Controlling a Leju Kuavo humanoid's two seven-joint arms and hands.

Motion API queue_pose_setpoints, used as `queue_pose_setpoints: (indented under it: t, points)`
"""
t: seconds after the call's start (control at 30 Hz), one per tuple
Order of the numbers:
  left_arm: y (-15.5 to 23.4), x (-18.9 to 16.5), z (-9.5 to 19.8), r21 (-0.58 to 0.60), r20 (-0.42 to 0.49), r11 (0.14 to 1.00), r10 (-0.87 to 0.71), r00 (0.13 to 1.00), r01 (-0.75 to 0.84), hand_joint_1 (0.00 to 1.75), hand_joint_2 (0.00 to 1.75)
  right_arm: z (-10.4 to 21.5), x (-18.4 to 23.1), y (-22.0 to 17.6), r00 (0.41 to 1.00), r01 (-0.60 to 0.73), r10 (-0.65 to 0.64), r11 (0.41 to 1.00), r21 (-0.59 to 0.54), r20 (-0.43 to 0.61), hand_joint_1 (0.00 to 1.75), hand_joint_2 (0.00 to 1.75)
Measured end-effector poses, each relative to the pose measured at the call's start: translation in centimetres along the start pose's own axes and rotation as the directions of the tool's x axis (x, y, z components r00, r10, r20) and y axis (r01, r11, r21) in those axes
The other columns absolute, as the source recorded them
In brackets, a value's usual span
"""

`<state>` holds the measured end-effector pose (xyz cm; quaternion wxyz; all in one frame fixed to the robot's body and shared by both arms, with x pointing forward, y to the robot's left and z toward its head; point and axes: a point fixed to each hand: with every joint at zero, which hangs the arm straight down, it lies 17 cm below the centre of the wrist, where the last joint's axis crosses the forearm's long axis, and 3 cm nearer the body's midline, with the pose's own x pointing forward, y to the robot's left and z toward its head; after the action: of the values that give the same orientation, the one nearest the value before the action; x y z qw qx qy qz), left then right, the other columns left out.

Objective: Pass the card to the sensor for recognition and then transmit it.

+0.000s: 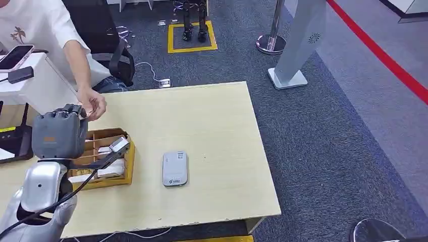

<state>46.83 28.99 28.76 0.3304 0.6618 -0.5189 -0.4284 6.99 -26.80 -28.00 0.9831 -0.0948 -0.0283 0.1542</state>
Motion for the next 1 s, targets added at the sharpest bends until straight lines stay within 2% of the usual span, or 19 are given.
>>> queue_pose_setpoints:
  t: [0.53, 1.0]
  points:
    - [0.4, 4.7, 1.2, 0.003, 0.112, 0.991, 0.133, 0.985, -0.134, 1.75, 1.75, 0.0, -0.2, 0.1, 1.0, 0.013, -0.013, 1.0, 0.002, -0.011, 0.0, 0.0]
    - [0.9, 6.7, 3.5, 0.03, 0.048, 0.958, 0.282, 0.958, -0.284, 1.75, 1.75, 0.0, -0.5, 0.1, 1.0, -0.006, 0.006, 1.0, 0.002, -0.019, 0.0, 0.0]
